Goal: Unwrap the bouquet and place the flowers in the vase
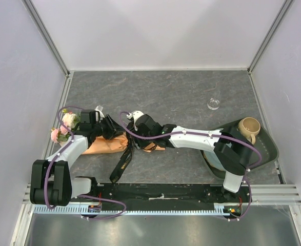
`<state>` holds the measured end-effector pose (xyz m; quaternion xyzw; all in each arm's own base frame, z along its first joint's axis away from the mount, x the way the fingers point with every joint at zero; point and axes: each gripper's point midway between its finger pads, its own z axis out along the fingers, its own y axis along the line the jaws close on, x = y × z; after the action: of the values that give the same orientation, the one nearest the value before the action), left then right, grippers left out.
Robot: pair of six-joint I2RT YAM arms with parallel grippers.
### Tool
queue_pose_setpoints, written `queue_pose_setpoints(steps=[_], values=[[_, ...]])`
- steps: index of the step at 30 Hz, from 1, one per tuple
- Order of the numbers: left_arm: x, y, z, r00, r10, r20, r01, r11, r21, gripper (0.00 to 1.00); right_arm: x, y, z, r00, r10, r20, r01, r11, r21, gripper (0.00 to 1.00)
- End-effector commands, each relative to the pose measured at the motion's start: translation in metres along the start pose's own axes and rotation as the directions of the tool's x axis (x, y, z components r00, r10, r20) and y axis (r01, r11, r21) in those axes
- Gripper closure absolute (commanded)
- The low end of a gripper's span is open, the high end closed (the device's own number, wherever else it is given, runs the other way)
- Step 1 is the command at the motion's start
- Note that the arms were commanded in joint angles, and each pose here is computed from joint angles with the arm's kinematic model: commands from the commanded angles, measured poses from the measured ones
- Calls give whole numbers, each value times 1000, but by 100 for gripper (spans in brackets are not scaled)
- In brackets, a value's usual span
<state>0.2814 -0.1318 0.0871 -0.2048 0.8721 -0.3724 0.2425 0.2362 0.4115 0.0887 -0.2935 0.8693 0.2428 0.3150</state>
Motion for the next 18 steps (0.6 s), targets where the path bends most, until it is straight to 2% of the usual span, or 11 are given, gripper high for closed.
queue_pose_setpoints(steps=[1,5,8,11,12,14,17,18], values=[[-17,-23,-1,998,58,1,-58,997,58,59,6,5,6,1000,-11,-1,11,999,-33,50],[-35,-28,7,999,44,-18,-44,999,20,63,13,1,10,1000,-25,-16,25,1000,-19,50],[-46,-31,15,999,30,-18,-30,999,12,66,15,2,11,999,-30,-18,30,999,-25,58],[-57,-35,21,999,22,-27,-22,1000,6,62,13,4,10,1000,-26,-9,26,999,-26,76],[-55,-27,28,998,3,-57,-5,1000,-23,58,11,6,9,1000,-19,0,19,999,-27,88],[-64,-28,32,998,-2,-65,-1,999,-44,55,7,9,6,1000,-4,19,5,999,-33,100],[-65,-17,44,992,-15,-127,2,995,-103,52,3,13,2,998,36,45,-34,998,-51,100],[-60,-10,44,986,-21,-164,-2,991,-134,55,4,15,2,998,43,44,-41,998,-57,100]])
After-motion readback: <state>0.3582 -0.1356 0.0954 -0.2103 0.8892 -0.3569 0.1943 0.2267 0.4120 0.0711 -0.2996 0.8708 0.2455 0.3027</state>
